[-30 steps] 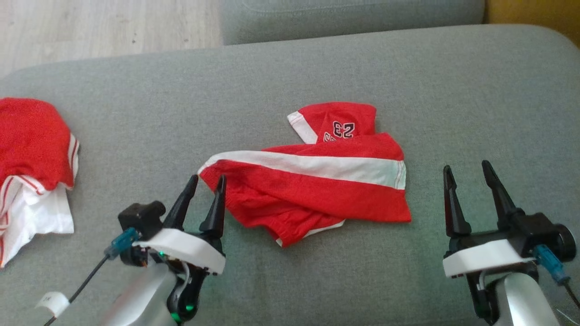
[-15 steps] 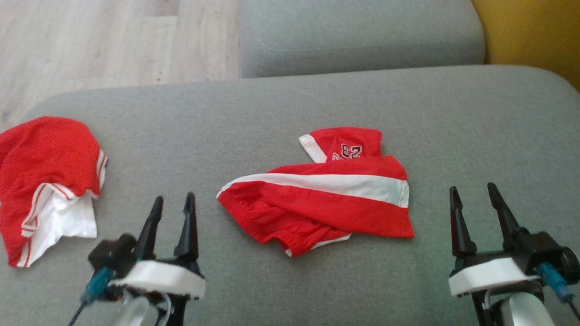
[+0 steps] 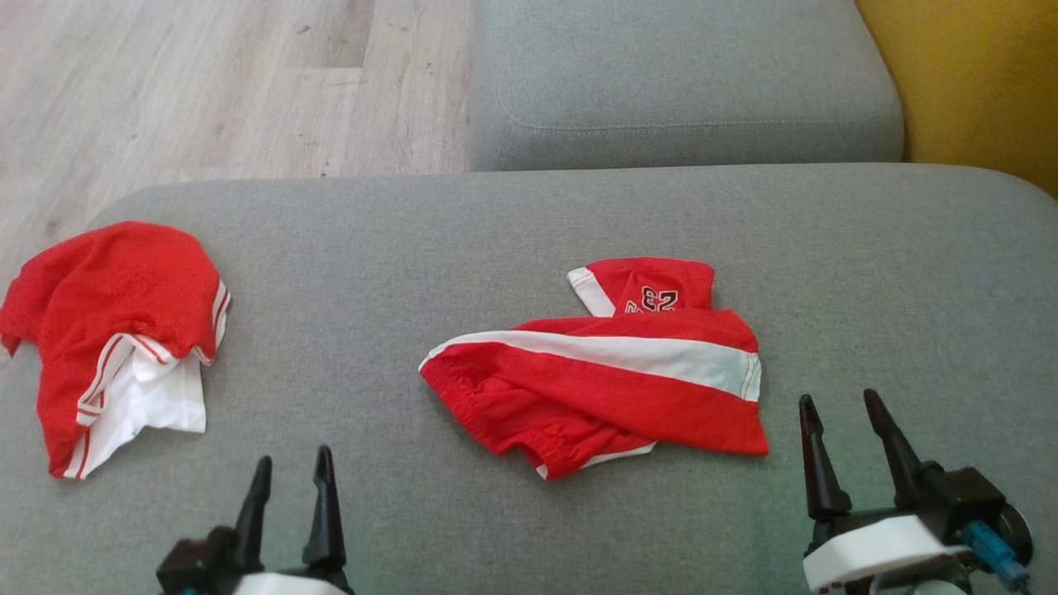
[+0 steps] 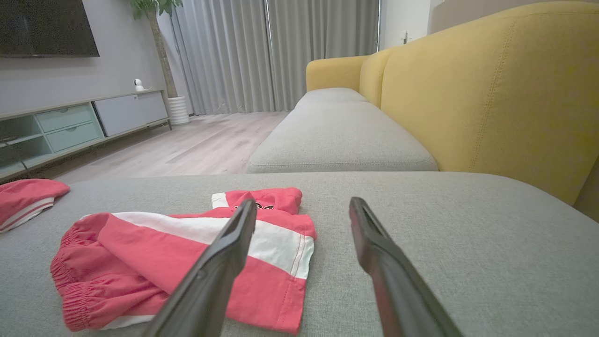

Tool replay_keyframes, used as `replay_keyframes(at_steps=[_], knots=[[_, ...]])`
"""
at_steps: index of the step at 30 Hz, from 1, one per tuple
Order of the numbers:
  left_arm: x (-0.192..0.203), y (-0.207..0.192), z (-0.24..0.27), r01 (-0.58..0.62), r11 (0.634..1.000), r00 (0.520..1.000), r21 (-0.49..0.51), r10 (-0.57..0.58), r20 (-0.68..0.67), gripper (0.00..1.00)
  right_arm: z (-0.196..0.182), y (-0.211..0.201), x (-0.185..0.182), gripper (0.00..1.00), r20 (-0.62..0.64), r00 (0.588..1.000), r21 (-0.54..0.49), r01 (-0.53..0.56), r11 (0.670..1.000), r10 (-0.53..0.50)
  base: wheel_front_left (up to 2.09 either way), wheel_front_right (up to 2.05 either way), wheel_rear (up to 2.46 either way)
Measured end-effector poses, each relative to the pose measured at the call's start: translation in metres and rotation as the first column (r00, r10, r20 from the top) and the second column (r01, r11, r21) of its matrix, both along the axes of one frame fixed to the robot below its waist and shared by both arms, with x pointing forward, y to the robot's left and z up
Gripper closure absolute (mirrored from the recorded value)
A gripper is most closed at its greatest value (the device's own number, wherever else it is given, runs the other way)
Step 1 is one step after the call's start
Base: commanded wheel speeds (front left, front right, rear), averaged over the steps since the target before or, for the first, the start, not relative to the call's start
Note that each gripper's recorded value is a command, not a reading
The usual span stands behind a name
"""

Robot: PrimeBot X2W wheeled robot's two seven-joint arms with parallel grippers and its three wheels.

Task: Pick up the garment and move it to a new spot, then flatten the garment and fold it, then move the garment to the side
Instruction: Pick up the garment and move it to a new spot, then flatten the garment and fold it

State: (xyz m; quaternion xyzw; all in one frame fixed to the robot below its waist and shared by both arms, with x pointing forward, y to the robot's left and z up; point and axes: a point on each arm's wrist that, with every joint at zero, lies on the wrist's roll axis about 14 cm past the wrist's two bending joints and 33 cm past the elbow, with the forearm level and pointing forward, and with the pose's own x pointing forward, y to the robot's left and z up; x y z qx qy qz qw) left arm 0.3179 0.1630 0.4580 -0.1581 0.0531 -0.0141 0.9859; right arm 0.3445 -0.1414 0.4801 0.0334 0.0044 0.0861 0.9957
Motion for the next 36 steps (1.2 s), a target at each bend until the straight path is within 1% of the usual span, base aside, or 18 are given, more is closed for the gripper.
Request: replay_keyframes(at_steps=[9,25,32,36], knots=[[-0.006,-0.005,-0.006,0.017,1.000,1.000,0.004,-0.016,-0.013,0.00,-0.004,0.001,-0.001,0.00,-0.014,1.000,-0.001,-0.004,1.000,0.004,0.00,0.00,0.00],[-0.007,-0.003,-0.010,0.005,1.000,1.000,0.004,-0.005,-0.021,0.00,-0.009,0.006,0.003,0.00,-0.031,0.999,-0.003,-0.019,1.000,0.019,0.00,0.00,0.00],[-0.007,0.002,-0.012,-0.012,1.000,1.000,0.009,0.013,-0.026,0.00,-0.014,0.015,0.008,0.00,-0.046,0.998,-0.014,-0.050,0.999,0.049,0.00,0.00,0.00],[-0.002,0.004,-0.005,-0.015,1.000,1.000,0.024,0.015,-0.005,0.00,-0.013,0.037,0.017,0.00,-0.041,0.992,-0.040,-0.119,0.992,0.118,0.00,0.00,0.00]])
